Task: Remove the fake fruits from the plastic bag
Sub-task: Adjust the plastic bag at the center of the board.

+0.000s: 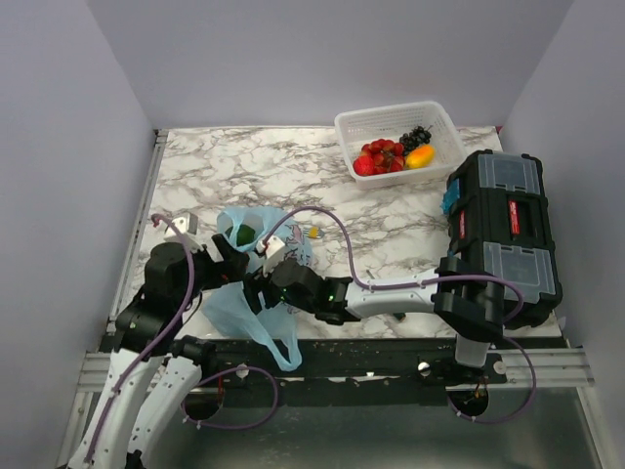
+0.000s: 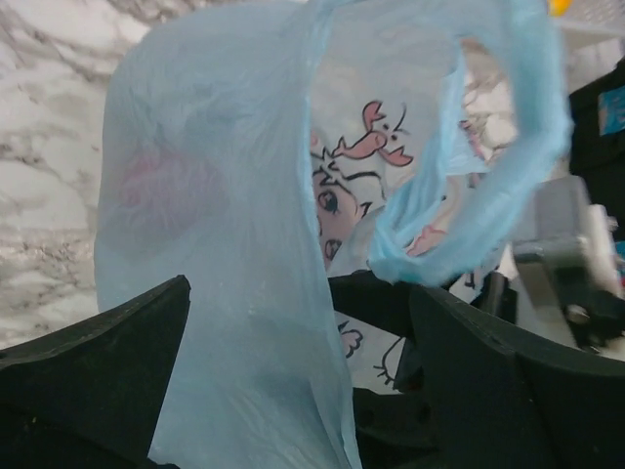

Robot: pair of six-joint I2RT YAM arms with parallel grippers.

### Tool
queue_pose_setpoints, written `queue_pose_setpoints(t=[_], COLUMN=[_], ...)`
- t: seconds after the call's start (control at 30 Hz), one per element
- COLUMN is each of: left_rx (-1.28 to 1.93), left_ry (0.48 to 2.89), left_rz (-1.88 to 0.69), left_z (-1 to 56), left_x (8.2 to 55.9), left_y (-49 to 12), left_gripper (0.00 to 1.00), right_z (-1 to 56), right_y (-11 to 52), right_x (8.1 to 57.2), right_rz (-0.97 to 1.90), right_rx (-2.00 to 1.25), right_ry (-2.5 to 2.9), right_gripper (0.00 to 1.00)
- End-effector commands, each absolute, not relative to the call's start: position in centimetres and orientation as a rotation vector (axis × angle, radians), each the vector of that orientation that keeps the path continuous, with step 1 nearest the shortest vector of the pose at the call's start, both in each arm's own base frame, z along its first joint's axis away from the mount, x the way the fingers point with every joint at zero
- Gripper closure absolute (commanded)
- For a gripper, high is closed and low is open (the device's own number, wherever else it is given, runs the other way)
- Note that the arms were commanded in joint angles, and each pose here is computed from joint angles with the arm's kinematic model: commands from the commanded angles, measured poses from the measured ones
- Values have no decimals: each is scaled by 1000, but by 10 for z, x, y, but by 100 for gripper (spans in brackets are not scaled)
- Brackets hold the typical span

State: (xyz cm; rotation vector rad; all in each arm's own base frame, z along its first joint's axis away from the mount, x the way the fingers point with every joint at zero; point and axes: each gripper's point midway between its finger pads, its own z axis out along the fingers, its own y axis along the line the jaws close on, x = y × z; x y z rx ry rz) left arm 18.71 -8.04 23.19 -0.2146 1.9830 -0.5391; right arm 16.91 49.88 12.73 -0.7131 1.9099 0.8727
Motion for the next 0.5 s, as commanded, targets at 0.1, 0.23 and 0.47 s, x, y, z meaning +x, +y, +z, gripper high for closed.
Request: queue_pose_setpoints(t=[0.1,0.23,0.47], left_rx=[-313,-335,-369], left_ry=[2162,2242,2242], left_rz=[-498,-351,-274], left_z=[198,187,182], left_x=[201,198,187], left_y=[-84,-67,-51], left_gripper=[26,55,72], right_z=[125,117,119], right_y=[479,447,407], right_x=[177,209,236], right_rz=[828,619,494], right_rx=[-589,-364,-117], right_ry=[1942,1980,1994], right_gripper=[32,33,38])
